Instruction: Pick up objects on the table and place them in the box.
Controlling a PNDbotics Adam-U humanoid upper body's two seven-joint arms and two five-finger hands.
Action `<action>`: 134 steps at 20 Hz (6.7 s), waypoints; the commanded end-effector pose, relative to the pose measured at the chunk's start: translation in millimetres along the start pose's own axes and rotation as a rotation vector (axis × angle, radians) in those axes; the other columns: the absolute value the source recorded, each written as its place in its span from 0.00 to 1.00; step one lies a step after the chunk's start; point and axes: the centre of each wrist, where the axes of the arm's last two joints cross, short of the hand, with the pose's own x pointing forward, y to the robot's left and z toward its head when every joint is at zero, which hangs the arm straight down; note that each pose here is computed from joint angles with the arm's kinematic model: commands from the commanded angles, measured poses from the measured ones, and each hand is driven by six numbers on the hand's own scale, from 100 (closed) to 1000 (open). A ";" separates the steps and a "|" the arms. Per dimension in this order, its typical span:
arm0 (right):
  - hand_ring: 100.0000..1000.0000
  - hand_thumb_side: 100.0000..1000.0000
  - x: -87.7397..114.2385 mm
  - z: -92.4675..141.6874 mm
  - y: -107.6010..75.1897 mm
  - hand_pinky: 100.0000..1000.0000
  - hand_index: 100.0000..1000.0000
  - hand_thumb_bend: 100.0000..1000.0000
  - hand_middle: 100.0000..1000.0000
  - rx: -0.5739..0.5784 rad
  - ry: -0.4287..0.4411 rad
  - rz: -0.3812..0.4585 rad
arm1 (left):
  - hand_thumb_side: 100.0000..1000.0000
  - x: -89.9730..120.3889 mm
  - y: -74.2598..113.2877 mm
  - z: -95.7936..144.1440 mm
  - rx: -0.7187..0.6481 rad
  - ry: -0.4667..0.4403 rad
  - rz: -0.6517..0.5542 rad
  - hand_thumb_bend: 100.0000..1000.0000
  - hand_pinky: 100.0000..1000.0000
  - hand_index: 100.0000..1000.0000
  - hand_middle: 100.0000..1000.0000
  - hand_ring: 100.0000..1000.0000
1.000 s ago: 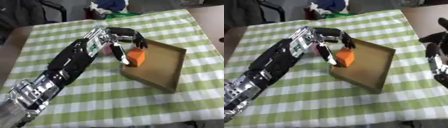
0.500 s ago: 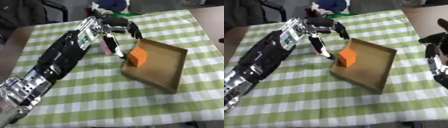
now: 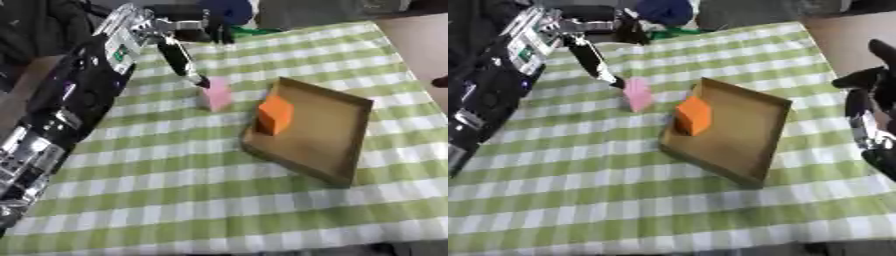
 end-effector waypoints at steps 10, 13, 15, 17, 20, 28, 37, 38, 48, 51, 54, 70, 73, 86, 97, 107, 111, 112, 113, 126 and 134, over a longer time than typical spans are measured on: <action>0.71 0.51 3.8 -2.5 -5.1 0.87 1.00 0.00 0.59 -0.001 -0.015 0.024 | 0.12 -16.8 -16.1 -10.2 -0.191 -0.045 -0.156 0.70 0.84 0.86 0.80 0.79; 0.71 0.51 3.6 -2.6 -4.7 0.87 1.00 0.00 0.59 0.002 -0.015 0.023 | 0.09 -16.3 -19.2 -13.9 -0.180 -0.052 -0.166 0.67 0.84 0.86 0.80 0.79; 0.71 0.51 3.6 -2.7 -4.6 0.87 1.00 0.00 0.59 0.002 -0.015 0.023 | 0.08 -15.4 -20.9 -16.4 -0.169 -0.059 -0.170 0.65 0.84 0.86 0.80 0.79; 0.71 0.51 3.7 -3.0 -4.5 0.87 1.00 0.00 0.59 0.003 -0.016 0.022 | 0.09 -14.0 -22.7 -19.4 -0.159 -0.066 -0.175 0.60 0.83 0.85 0.79 0.79; 0.71 0.51 3.8 -3.3 -4.5 0.87 1.00 0.00 0.59 0.003 -0.018 0.022 | 0.04 -11.7 -23.8 -23.5 -0.131 -0.076 -0.178 0.57 0.83 0.84 0.78 0.78; 0.72 0.51 4.1 -4.3 -3.9 0.87 1.00 0.00 0.59 0.007 -0.021 0.021 | 0.00 -6.9 -27.7 -32.5 -0.095 -0.084 -0.181 0.47 0.82 0.83 0.77 0.77; 0.72 0.51 4.0 -4.6 -3.8 0.87 1.00 0.00 0.59 0.007 -0.021 0.021 | 0.00 -7.1 -32.8 -35.0 -0.114 -0.088 -0.188 0.10 0.75 0.75 0.60 0.65; 0.72 0.52 3.9 -4.5 -3.9 0.87 1.00 0.00 0.59 0.007 -0.021 0.021 | 0.00 -7.6 -30.9 -33.7 -0.103 -0.086 -0.191 0.05 0.74 0.73 0.57 0.63; 0.72 0.51 3.4 -4.1 -2.9 0.87 1.00 0.00 0.59 0.013 -0.019 0.015 | 0.00 3.6 16.1 -27.6 0.043 -0.098 -0.271 0.03 0.75 0.71 0.55 0.62; 0.72 0.51 3.7 -4.7 -2.0 0.87 1.00 0.00 0.59 0.018 -0.023 0.011 | 0.00 18.6 30.9 -36.2 0.094 -0.132 -0.284 0.03 0.75 0.71 0.55 0.62; 0.72 0.51 3.8 -5.1 -0.8 0.87 1.00 0.00 0.58 0.023 -0.024 0.006 | 0.00 36.5 42.5 -47.7 0.135 -0.177 -0.294 0.03 0.75 0.72 0.55 0.62; 0.72 0.52 2.5 -8.6 15.4 0.87 0.98 0.00 0.58 0.123 -0.034 -0.035 | 0.00 119.9 50.3 -105.4 0.135 -0.435 -0.319 0.06 0.74 0.73 0.57 0.64; 0.72 0.53 0.7 -7.7 18.2 0.88 0.98 0.00 0.58 0.139 -0.027 -0.044 | 0.00 126.1 42.3 -112.5 0.081 -0.469 -0.327 0.00 0.74 0.74 0.58 0.65; 0.72 0.53 -2.9 -4.5 22.9 0.88 0.99 0.00 0.58 0.170 -0.019 -0.044 | 0.07 119.8 33.0 -114.1 -0.057 -0.412 -0.295 0.14 0.82 0.89 0.82 0.79; 0.72 0.53 -2.7 -5.2 23.0 0.88 0.99 0.00 0.58 0.176 -0.024 -0.043 | 0.18 118.5 34.3 -112.9 -0.072 -0.397 -0.281 0.34 0.85 0.92 0.91 0.83; 0.72 0.53 -3.2 -5.4 22.3 0.88 0.99 0.00 0.58 0.171 -0.020 -0.046 | 0.21 118.2 41.8 -108.2 -0.014 -0.404 -0.286 0.43 0.83 0.90 0.86 0.80; 0.72 0.53 -3.8 -4.1 20.2 0.88 0.99 0.00 0.58 0.157 -0.013 -0.038 | 0.26 107.3 62.7 -84.3 0.160 -0.405 -0.256 0.46 0.80 0.88 0.81 0.77; 0.72 0.52 -4.1 -3.5 19.1 0.88 0.99 0.00 0.58 0.152 -0.011 -0.035 | 0.28 102.6 68.2 -74.2 0.209 -0.403 -0.250 0.47 0.80 0.88 0.80 0.76; 0.72 0.52 -4.4 -2.9 18.0 0.87 0.99 0.00 0.58 0.146 -0.008 -0.031 | 0.34 98.0 72.4 -63.8 0.254 -0.402 -0.241 0.49 0.79 0.88 0.79 0.76; 0.72 0.50 2.4 -6.3 0.1 0.87 1.00 0.00 0.58 0.062 -0.031 0.016 | 0.47 64.1 12.7 76.0 0.885 -0.216 0.180 0.35 0.70 0.84 0.74 0.73; 0.72 0.51 2.4 -4.8 -1.3 0.87 1.00 0.00 0.58 0.035 -0.028 0.015 | 0.47 66.6 -36.4 95.9 1.068 -0.101 0.455 0.32 0.65 0.83 0.70 0.70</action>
